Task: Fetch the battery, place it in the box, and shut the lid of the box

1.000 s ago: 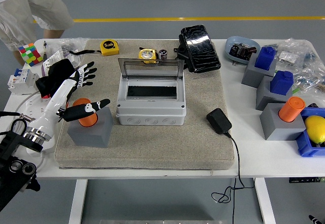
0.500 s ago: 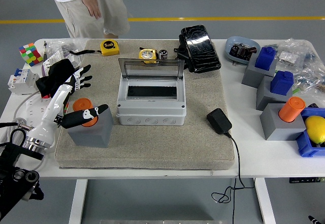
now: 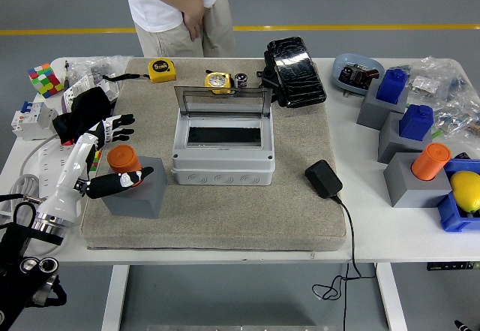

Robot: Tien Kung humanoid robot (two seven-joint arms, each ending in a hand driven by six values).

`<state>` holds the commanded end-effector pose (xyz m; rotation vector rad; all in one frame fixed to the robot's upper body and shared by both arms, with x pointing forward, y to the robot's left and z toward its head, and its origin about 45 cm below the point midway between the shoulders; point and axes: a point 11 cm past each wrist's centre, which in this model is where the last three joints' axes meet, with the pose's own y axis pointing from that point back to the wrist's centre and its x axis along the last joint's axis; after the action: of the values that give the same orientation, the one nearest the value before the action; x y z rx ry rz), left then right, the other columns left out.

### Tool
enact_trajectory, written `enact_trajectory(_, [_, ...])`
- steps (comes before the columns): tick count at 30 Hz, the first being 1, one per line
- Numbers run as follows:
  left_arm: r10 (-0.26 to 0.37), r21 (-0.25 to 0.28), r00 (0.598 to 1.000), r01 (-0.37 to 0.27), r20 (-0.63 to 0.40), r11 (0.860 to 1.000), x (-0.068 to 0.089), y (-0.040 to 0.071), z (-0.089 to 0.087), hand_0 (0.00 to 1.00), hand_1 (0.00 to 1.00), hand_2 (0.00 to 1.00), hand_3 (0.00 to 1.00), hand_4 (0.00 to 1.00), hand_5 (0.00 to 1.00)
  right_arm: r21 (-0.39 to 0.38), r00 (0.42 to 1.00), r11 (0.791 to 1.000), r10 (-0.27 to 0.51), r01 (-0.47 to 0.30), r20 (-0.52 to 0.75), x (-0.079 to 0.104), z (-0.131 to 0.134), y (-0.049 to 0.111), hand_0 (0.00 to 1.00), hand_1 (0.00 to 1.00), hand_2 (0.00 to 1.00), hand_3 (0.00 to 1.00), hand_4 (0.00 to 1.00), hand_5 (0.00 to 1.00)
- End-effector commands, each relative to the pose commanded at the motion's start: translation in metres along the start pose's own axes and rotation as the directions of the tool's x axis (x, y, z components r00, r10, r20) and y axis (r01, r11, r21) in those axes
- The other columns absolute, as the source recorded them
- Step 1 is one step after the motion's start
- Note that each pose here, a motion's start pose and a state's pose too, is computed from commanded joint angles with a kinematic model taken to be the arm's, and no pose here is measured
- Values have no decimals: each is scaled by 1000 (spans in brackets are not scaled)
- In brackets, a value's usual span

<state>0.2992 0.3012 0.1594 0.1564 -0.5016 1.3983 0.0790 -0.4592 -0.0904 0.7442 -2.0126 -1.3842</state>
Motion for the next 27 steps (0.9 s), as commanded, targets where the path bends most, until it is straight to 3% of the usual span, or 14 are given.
enact_trajectory(2, [5,4,1000,-5,-23,1000,-2,-1,-1,557,646,704,719,998,78,-3,1000,1000,-1,1,3,0,0,0,640,671,669,549,988,392])
enact_trajectory(3, [10,5,999,-9,-35,1000,-2,-2,-1,524,594,646,669,998,55,-3,1000,1000,-1,1,4,0,0,0,639,671,669,549,988,391])
enact_trajectory(8, [21,13,994,-19,-109,1000,-8,-3,-3,524,594,646,669,998,55,-5,1000,1000,-6,6,5,-2,1,0,639,671,669,549,988,391])
enact_trajectory(9, [16,12,993,-15,-114,1000,-9,-2,-2,543,549,603,642,998,5,-4,1000,1000,-6,6,6,-3,1,0,636,671,669,549,988,389])
enact_trajectory(14, [-1,24,991,4,-134,1000,-16,-2,-5,543,549,603,642,998,5,-2,1000,1000,-8,8,7,-5,1,0,636,671,669,549,988,389])
enact_trajectory(15, [-1,26,990,5,-140,1000,-16,-2,-5,498,498,576,581,998,2,-2,1000,1000,-8,8,8,-5,1,0,637,671,668,549,987,389])
enact_trajectory(19, [14,41,983,-6,-183,999,-19,-6,-7,498,498,576,581,998,2,0,1000,1000,-10,10,12,-6,0,0,637,671,668,549,987,389])
enact_trajectory(20, [16,42,982,-9,-188,999,-19,-6,-7,498,498,576,581,998,2,0,1000,1000,-10,10,12,-6,0,0,637,671,668,549,987,389])
enact_trajectory(21, [17,42,982,-9,-189,999,-20,-7,-7,444,460,515,555,998,2,1,1000,1000,-10,10,13,-6,0,0,638,670,668,548,986,388])
enact_trajectory(26, [1,51,985,8,-173,999,-22,-8,-10,444,460,515,555,998,2,0,1000,1000,-10,10,14,-6,-1,0,638,670,668,548,986,388])
enact_trajectory(27, [0,53,985,10,-172,999,-22,-9,-10,277,355,487,547,998,2,0,1000,1000,-10,10,13,-6,-1,0,637,670,667,548,985,388])
